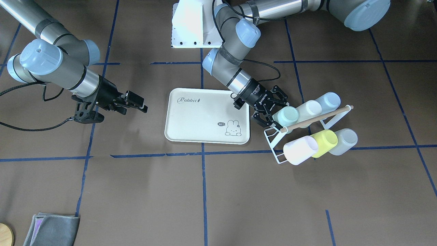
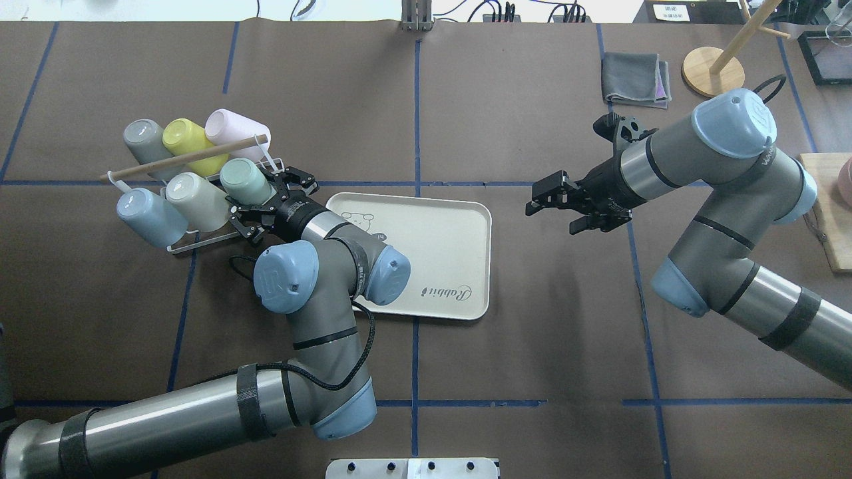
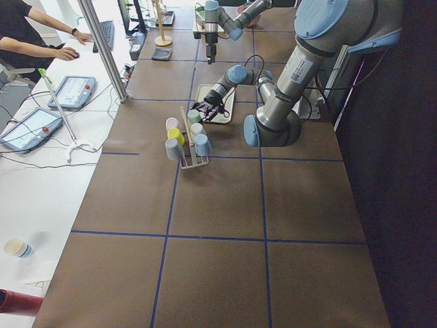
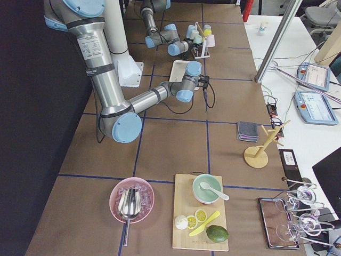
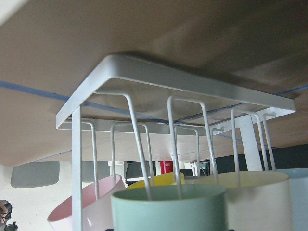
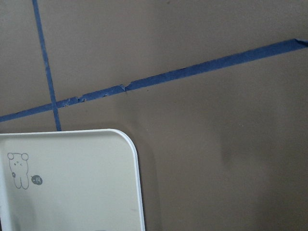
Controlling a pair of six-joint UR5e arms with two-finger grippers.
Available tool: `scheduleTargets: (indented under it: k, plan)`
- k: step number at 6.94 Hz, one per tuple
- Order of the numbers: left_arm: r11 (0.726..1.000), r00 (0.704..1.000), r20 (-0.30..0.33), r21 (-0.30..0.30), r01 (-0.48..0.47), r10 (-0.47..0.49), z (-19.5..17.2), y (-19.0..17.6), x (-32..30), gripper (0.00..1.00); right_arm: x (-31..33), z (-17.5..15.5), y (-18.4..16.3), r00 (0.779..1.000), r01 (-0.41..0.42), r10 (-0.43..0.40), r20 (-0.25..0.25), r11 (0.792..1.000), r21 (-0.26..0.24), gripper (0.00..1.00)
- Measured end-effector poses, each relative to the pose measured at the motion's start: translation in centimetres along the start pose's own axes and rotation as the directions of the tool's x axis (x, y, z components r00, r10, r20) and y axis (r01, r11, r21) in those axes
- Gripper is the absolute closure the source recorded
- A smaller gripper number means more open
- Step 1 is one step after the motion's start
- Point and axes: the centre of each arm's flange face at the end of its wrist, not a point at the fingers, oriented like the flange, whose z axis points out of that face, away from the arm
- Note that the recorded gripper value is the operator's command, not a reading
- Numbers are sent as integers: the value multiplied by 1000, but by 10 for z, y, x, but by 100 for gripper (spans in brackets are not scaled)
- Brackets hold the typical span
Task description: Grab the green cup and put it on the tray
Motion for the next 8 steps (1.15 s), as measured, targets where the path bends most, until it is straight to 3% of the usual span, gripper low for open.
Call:
scheduleTargets:
  k: [6, 8]
  plan:
    - [998, 998, 38, 40, 40, -42, -36, 75, 12, 52, 0, 2, 1, 1000, -1, 1, -2, 1000, 0, 0]
    - [987, 988, 88, 109, 117, -127, -59, 109, 21, 55, 1, 4, 0, 1000, -2, 2, -4, 1000, -1, 0]
